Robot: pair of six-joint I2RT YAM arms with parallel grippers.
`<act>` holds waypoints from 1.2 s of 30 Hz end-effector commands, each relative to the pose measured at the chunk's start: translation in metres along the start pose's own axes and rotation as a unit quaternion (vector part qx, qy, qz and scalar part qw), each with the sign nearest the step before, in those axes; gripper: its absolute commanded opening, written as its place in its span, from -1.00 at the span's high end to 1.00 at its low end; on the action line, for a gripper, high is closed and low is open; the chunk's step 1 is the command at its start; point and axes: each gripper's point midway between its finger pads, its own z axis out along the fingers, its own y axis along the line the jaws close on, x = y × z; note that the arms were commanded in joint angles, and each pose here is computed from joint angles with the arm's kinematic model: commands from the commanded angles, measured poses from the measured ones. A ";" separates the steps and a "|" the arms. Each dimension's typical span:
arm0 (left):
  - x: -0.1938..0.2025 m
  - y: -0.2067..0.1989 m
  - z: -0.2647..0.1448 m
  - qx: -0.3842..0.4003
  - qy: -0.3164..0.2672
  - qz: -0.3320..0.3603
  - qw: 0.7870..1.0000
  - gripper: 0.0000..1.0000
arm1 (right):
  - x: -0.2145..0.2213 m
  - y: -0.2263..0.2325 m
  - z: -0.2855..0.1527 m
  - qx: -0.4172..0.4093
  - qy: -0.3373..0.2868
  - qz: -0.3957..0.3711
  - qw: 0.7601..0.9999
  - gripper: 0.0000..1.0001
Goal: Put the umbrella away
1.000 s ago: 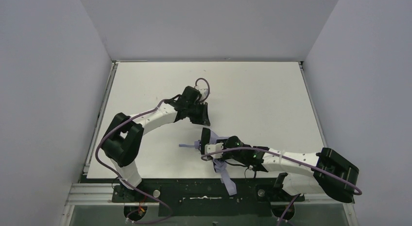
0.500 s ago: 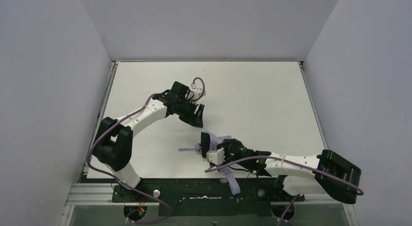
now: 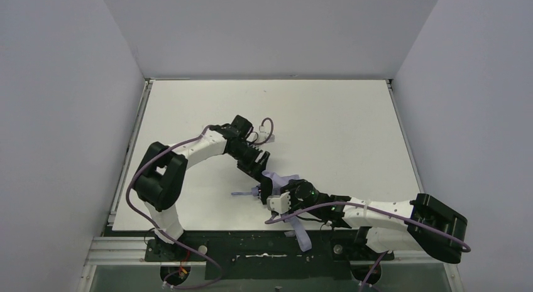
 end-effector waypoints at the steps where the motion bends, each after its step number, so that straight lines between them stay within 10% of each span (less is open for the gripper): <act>1: -0.016 -0.030 -0.017 0.058 -0.053 0.050 0.996 -0.22 | -0.006 -0.012 -0.003 0.029 -0.010 0.008 0.999 0.84; 24: 0.033 -0.035 0.036 0.069 0.064 0.067 0.993 -0.13 | -0.012 -0.020 -0.001 0.047 -0.022 0.034 0.998 0.84; 36: 0.025 -0.018 0.027 -0.010 0.062 0.094 0.994 0.94 | -0.012 -0.025 -0.003 0.058 -0.020 0.051 0.997 0.59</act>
